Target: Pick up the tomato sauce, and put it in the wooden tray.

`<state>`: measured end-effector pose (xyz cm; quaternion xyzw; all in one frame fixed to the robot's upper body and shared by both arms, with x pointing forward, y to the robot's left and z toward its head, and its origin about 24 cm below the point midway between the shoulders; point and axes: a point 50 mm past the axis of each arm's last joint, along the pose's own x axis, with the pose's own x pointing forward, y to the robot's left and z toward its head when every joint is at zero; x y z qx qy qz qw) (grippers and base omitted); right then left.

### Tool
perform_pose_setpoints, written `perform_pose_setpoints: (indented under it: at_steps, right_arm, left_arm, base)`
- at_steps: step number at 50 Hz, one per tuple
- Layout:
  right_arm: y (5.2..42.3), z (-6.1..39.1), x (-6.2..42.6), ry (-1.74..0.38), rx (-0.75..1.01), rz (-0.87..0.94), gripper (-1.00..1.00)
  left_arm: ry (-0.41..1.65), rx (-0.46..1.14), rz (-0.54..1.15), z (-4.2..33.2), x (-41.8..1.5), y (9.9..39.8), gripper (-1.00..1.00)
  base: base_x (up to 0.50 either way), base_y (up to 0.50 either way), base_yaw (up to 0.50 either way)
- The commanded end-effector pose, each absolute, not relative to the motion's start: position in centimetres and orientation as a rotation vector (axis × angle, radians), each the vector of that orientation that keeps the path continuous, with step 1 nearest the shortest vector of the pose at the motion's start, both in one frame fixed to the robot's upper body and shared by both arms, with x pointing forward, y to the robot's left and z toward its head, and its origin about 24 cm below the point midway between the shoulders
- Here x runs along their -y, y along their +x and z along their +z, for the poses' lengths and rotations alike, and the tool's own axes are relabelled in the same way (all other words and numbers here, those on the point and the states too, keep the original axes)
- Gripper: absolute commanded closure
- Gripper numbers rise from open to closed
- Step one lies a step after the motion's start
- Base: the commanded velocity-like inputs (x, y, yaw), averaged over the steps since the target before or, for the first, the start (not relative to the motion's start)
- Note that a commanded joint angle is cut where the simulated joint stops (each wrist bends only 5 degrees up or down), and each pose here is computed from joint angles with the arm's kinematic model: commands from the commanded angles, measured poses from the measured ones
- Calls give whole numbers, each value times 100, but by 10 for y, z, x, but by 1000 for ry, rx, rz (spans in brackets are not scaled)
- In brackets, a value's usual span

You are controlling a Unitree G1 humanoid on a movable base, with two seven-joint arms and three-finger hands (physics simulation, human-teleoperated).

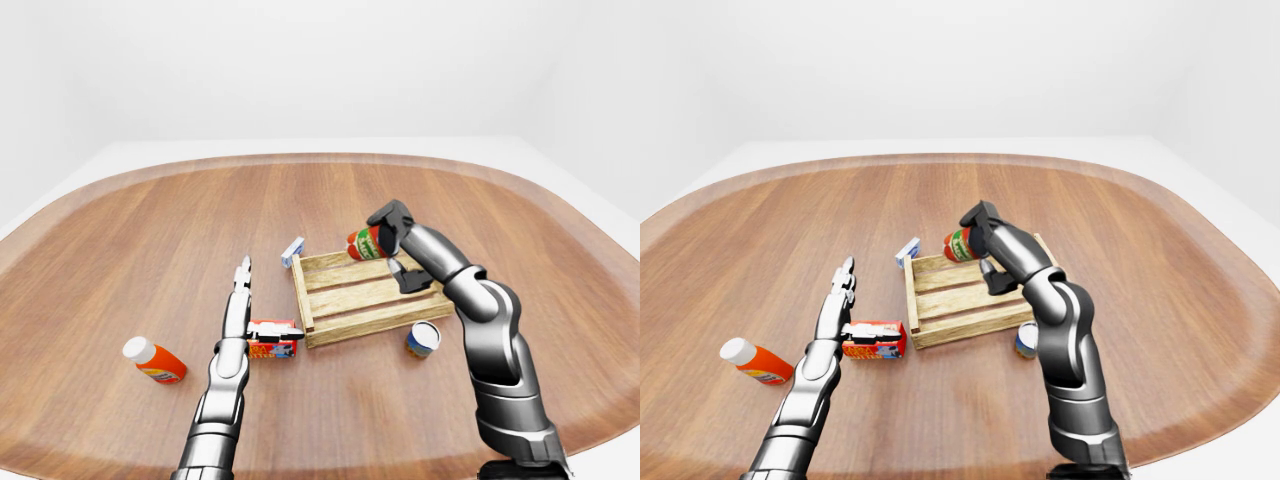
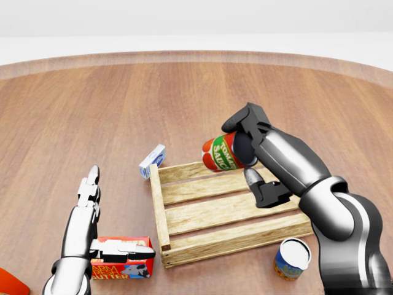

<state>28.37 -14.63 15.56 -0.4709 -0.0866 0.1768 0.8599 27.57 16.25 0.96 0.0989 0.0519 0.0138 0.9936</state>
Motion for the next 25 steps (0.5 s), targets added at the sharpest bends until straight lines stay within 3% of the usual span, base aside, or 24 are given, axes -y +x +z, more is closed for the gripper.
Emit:
perform_pose_setpoints:
  at_steps: [1, 12, 25]
  right_arm:
    - [345, 176, 168, -1031, 132, 235, 100]
    - [411, 158, 174, -1035, -26, 190, 100]
    - [416, 128, 175, -1067, -179, 177, 100]
  left_arm:
    - [195, -103, 28, 10, -163, 275, -100]
    - [192, -102, 28, 10, -163, 275, -100]
    - [192, -104, 28, 10, -163, 275, -100]
  base:
    - [0, 0, 0]
    - [0, 0, 0]
    - [0, 0, 0]
